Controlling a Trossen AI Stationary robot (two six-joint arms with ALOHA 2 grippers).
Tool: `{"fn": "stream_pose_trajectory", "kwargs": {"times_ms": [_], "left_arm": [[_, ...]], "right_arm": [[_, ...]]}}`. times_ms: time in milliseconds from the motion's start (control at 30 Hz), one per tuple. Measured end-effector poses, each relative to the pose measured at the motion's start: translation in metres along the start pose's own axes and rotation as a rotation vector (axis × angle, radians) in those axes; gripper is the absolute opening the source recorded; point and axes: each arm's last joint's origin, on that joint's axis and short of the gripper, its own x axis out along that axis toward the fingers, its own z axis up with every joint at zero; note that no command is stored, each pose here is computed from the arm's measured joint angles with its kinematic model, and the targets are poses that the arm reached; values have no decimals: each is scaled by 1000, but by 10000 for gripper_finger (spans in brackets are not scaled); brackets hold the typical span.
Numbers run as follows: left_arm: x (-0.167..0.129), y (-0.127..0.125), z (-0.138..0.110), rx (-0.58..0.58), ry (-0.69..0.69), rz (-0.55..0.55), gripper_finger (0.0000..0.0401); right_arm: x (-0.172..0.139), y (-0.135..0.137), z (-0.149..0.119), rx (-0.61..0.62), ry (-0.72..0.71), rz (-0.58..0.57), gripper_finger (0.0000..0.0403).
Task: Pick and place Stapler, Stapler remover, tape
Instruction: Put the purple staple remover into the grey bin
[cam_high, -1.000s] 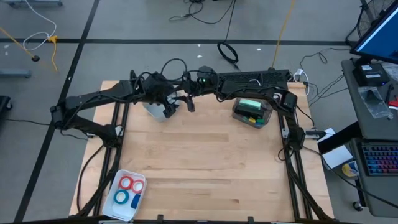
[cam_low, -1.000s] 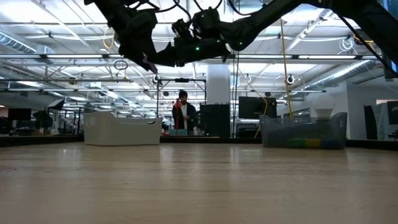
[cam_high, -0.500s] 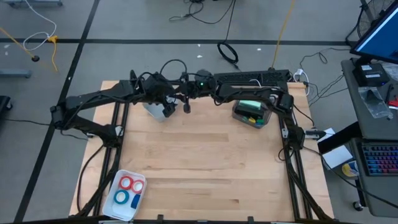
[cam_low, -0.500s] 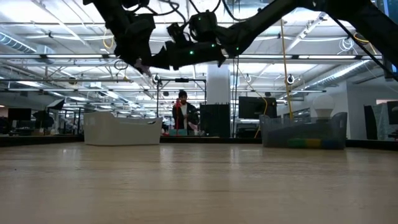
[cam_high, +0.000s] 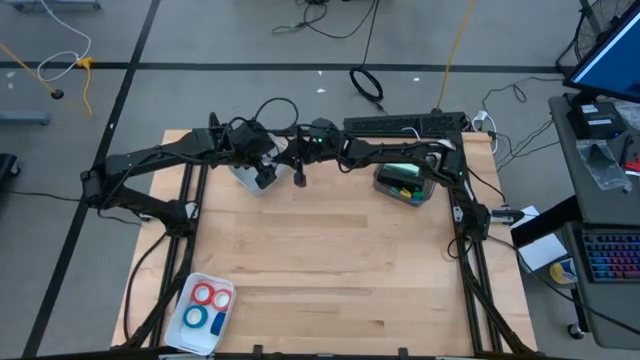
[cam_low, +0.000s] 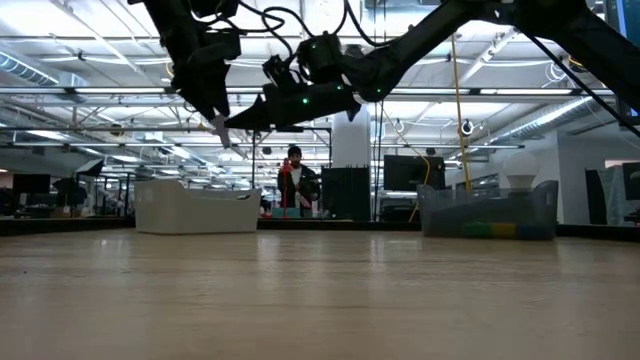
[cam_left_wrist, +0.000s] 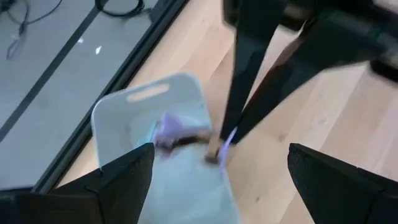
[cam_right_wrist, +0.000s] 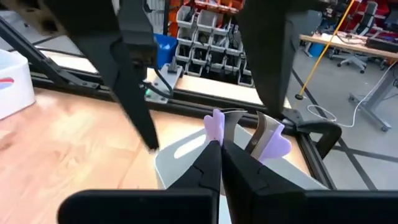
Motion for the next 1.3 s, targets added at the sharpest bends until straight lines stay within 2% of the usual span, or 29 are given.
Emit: {"fn": "stream_pose_trajectory", "kwargs": {"times_ms": [267,367,433,533,733,867,1033,1133,1300], "left_arm": [[-1,4,-10,-4,98,95,365],[-1,5,-12,-15,119,141,365],[-1,6,-14,-21,130,157,365],[-4,7,-14,-44,124,171,365],[-16,14,-16,-121,64,297,365],[-24,16,-17,-142,28,299,365],[-33,18,-17,-156,-11,294,365],[-34,18,-18,-158,-15,289,365],[-35,18,-18,-139,-13,283,365]], "right_arm": [[0,0,-2,15,11,1,1],[6,1,-13,12,24,5,1],[10,2,-24,51,55,14,1],[16,3,-38,67,68,18,0],[32,-3,-44,113,59,14,0],[43,-9,-42,133,56,12,0],[61,-12,-60,199,127,28,0],[66,-11,-71,171,176,40,0],[63,-13,-66,165,192,41,0]]}}
